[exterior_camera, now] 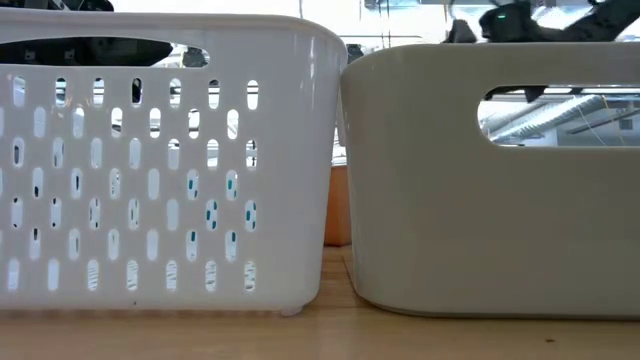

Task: Pick & Place Toothbrushes
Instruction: Put the orange toothbrush into the orange bin

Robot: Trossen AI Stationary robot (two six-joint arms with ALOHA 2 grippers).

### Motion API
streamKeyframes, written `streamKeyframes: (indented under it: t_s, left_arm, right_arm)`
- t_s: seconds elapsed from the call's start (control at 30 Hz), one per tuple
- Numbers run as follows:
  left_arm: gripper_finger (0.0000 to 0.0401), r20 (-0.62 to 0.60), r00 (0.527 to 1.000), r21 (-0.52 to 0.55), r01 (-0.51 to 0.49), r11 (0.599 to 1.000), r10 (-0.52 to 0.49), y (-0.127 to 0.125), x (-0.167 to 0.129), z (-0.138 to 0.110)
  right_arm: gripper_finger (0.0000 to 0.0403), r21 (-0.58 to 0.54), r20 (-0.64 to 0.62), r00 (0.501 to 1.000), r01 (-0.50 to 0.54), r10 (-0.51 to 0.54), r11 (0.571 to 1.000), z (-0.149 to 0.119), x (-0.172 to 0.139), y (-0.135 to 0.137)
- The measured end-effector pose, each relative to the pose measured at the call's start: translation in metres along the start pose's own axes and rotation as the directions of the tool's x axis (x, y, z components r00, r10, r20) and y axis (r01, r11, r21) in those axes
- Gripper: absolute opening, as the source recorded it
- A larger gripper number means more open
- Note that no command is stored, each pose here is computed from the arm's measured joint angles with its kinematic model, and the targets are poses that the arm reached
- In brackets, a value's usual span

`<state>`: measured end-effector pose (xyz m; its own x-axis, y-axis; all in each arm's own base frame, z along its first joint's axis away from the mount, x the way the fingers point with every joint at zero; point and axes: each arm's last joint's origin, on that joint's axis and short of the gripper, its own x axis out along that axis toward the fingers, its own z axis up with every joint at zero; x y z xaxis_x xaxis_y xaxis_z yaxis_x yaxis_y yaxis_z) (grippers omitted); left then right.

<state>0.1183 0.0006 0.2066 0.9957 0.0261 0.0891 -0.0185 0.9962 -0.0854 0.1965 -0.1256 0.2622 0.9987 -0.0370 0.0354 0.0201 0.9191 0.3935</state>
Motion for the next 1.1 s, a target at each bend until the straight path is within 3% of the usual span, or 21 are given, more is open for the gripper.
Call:
streamKeyframes:
  t_s: [0.17,0.37,0.57,0.73,0.87,1.0,1.1]
  left_arm:
    - [0.0019,-0.002,1.0,0.002,0.0,1.0,0.0,0.0,0.0,0.0]
    - [0.0019,-0.002,1.0,0.008,0.0,1.0,0.0,0.0,0.0,0.0]
    - [0.0019,-0.004,1.0,0.01,0.0,1.0,0.0,0.0,0.0,0.0]
    - [0.0019,-0.004,1.0,0.011,0.0,1.0,0.0,0.0,0.0,0.0]
    - [0.0019,-0.004,1.0,0.01,0.0,1.0,0.0,0.0,0.0,0.0]
    - [0.0019,-0.003,1.0,0.004,0.0,1.0,0.0,0.0,0.0,0.0]
    - [0.0019,-0.002,1.0,-0.006,0.0,1.0,0.0,0.0,0.0,0.0]
  right_arm:
    - [0.0009,-0.099,0.164,0.971,-0.156,0.171,0.983,-0.015,-0.017,0.008]
    - [0.0009,-0.255,0.334,0.882,-0.256,0.333,0.933,-0.027,-0.045,0.024]
    - [0.0009,-0.274,0.285,0.862,-0.345,0.419,0.898,-0.035,-0.053,0.034]
    - [0.0009,-0.292,0.291,0.849,-0.36,0.441,0.886,-0.034,-0.055,0.039]
    - [0.0009,-0.204,0.338,0.85,-0.353,0.404,0.913,-0.032,-0.055,0.038]
    - [0.0009,0.033,0.426,0.852,-0.351,0.304,0.936,-0.03,-0.054,0.035]
    - [0.0009,0.262,0.441,0.876,-0.334,0.195,0.906,-0.031,-0.048,0.029]
